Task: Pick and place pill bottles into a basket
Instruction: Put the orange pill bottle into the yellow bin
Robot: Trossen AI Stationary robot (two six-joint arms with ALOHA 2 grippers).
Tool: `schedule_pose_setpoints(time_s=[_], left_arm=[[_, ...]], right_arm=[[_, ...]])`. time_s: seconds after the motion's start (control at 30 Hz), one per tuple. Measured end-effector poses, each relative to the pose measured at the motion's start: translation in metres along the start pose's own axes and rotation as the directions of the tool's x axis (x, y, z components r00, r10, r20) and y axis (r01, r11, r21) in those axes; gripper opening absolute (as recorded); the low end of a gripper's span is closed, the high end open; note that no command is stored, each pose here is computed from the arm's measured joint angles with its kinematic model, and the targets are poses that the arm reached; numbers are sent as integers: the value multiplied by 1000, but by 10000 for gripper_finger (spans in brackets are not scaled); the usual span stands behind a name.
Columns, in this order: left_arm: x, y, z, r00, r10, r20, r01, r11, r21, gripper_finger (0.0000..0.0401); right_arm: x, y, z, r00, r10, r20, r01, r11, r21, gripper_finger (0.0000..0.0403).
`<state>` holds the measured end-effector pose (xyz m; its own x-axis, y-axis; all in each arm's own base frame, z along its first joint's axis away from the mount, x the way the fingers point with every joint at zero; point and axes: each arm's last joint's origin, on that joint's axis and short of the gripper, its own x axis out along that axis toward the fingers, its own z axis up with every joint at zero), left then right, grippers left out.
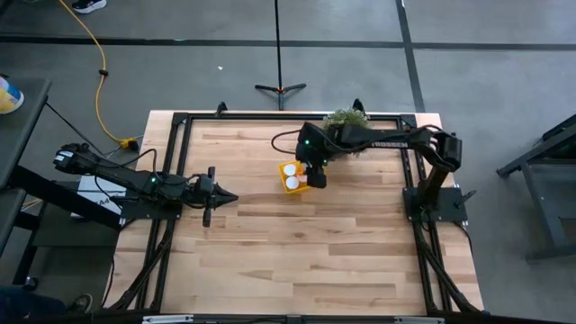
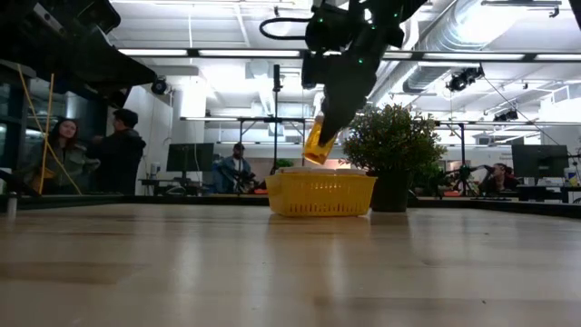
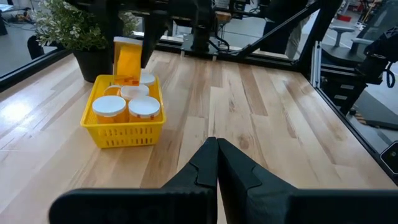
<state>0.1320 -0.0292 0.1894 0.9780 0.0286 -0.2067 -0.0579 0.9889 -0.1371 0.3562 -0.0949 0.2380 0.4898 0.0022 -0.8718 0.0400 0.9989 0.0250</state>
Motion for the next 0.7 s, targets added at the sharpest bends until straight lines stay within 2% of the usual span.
schedule_pose_setpoints(time_s=[0.13,0.43,0.57,0.7], left_arm=[[0,0,0,1000,0,0,0,1000,0,46],[0,0,0,1000,0,1,0,1000,0,46],[0,0,0,1000,-1,3,1,1000,-1,46],[0,0,0,1000,-1,3,1,1000,-1,46]], right_arm=[[-1,-8,1,999,12,30,-12,1000,-4,194],[1,-30,-2,999,-16,42,15,1000,18,184],[0,-32,-3,999,-18,43,17,1000,23,196],[0,-31,-3,999,-14,44,13,1000,17,189]])
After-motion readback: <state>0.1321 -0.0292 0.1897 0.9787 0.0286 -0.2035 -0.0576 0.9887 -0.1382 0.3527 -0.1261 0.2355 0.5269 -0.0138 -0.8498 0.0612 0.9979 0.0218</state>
